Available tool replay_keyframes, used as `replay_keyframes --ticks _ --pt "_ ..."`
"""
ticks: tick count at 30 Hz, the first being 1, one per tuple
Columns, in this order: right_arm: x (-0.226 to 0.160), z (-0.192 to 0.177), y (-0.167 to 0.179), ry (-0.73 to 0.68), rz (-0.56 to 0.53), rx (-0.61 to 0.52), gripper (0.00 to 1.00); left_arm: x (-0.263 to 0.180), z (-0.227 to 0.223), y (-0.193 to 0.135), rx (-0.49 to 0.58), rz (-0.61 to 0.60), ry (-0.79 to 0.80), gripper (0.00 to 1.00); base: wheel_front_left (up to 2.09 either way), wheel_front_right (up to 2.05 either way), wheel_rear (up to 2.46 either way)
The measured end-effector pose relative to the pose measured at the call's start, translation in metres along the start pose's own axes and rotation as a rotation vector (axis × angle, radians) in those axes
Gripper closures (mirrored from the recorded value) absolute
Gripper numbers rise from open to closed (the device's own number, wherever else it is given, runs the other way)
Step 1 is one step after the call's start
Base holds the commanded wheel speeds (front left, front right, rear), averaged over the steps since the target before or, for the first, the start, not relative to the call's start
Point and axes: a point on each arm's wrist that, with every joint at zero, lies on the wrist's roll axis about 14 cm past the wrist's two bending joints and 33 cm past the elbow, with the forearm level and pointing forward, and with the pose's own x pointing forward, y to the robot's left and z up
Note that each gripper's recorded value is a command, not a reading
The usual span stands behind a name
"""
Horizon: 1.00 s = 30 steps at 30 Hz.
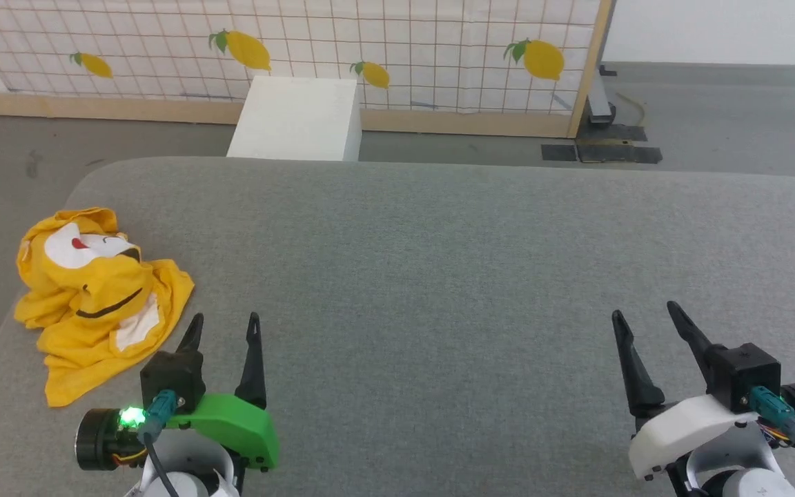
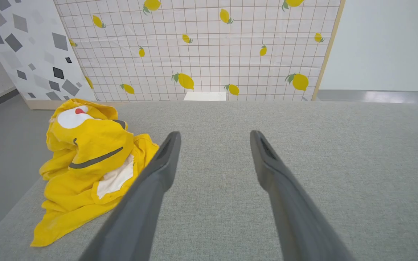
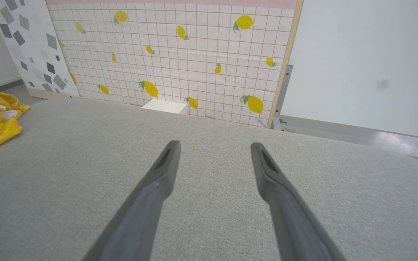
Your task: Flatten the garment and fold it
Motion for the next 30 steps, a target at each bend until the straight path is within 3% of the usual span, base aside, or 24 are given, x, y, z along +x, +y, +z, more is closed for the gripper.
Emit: replay_keyframes --ticks 30 --pt "0.035 0.001 0.063 -0.015 0.193 0.021 0.0 -0.039 -0.002 0.064 -0.054 0.222 -0.03 0.0 0.0 0.0 0.0"
